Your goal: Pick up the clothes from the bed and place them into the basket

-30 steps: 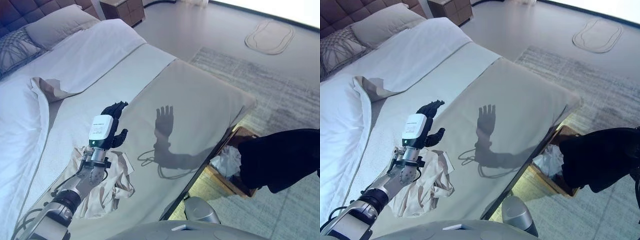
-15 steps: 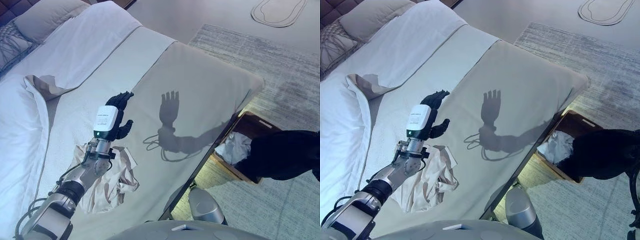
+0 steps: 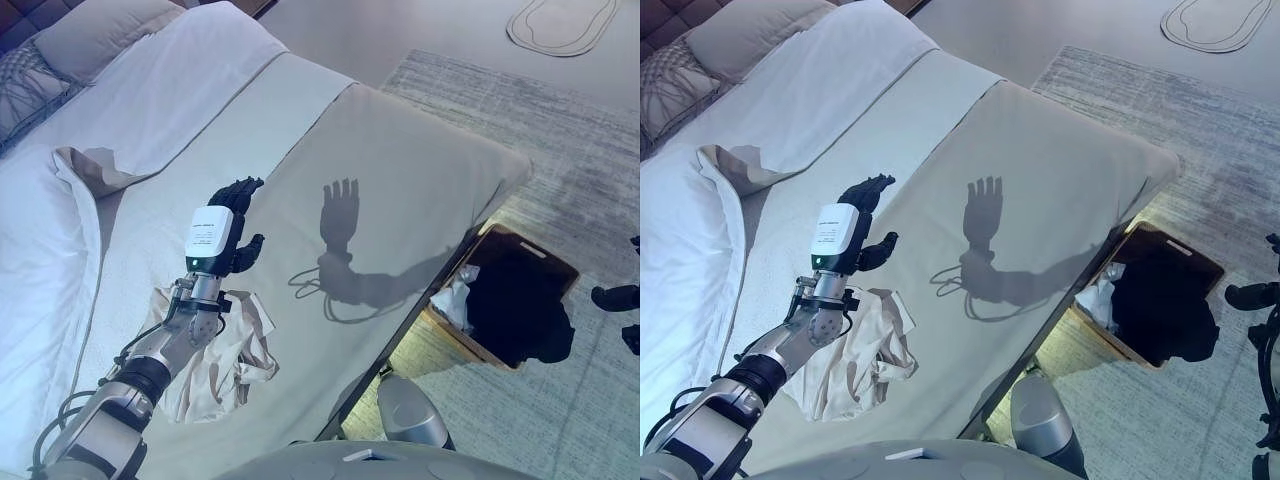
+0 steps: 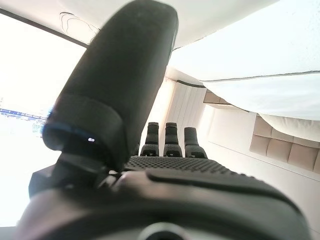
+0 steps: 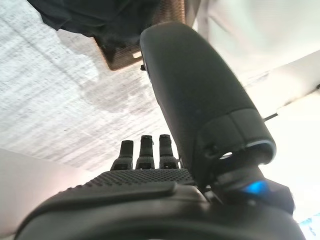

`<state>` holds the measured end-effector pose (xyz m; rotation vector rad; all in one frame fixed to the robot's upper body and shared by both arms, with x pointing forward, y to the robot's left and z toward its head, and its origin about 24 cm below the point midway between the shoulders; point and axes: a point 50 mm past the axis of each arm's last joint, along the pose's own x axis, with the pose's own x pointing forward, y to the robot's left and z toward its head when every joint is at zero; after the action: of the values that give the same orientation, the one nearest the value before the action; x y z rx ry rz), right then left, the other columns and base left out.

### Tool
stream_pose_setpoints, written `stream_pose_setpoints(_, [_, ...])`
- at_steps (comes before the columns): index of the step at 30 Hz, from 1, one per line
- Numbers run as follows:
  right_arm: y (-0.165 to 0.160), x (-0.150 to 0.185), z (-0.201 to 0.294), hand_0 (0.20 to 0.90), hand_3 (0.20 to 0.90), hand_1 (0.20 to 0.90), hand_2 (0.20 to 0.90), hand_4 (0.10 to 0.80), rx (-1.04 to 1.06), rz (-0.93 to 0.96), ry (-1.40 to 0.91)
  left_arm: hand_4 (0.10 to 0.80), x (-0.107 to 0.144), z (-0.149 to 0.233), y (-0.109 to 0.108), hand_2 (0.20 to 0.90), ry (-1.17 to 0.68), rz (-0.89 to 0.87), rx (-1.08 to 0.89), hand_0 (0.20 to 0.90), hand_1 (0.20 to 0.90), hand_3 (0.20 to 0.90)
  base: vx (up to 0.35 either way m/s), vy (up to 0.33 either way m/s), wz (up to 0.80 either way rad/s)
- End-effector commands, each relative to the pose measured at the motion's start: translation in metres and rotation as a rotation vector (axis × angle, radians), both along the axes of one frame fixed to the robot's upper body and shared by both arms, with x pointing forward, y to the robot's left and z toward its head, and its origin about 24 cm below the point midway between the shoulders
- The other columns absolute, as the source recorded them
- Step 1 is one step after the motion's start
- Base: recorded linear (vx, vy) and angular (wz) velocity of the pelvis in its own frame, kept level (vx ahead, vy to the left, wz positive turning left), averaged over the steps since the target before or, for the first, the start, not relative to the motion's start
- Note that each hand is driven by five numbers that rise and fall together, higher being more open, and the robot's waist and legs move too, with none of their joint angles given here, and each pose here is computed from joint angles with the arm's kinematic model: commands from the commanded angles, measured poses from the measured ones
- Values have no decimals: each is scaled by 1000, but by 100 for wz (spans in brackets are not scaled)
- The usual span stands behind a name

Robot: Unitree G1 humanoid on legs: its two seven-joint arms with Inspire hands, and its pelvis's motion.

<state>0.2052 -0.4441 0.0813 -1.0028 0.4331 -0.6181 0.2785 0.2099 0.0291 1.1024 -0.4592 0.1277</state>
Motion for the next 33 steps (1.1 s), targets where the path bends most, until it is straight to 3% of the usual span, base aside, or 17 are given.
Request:
stream_pose_setpoints(1, [0, 6, 31, 900, 900, 900, 900, 800, -90, 68, -91, 800, 2, 16, 11, 900, -103, 41, -55, 900, 900, 900, 44, -33, 7])
stream_pose_setpoints(12, [26, 31, 51, 900, 900, 900, 900, 800, -109, 129, -194, 800, -3, 17, 22, 900, -114, 78, -36, 900, 900, 900, 20, -26, 18])
stream_pose_setpoints(23, [90, 89, 90, 900, 900, 900, 900, 800, -246, 310, -364, 800, -24, -6, 31, 900, -88, 131, -34, 900, 900, 900, 28, 18, 26])
stream_pose_setpoints(33, [142, 129, 75, 900, 900, 900, 900, 800, -291, 480, -324, 800, -31, -14, 40, 900, -69, 192, -49, 900, 900, 900, 65, 28, 29])
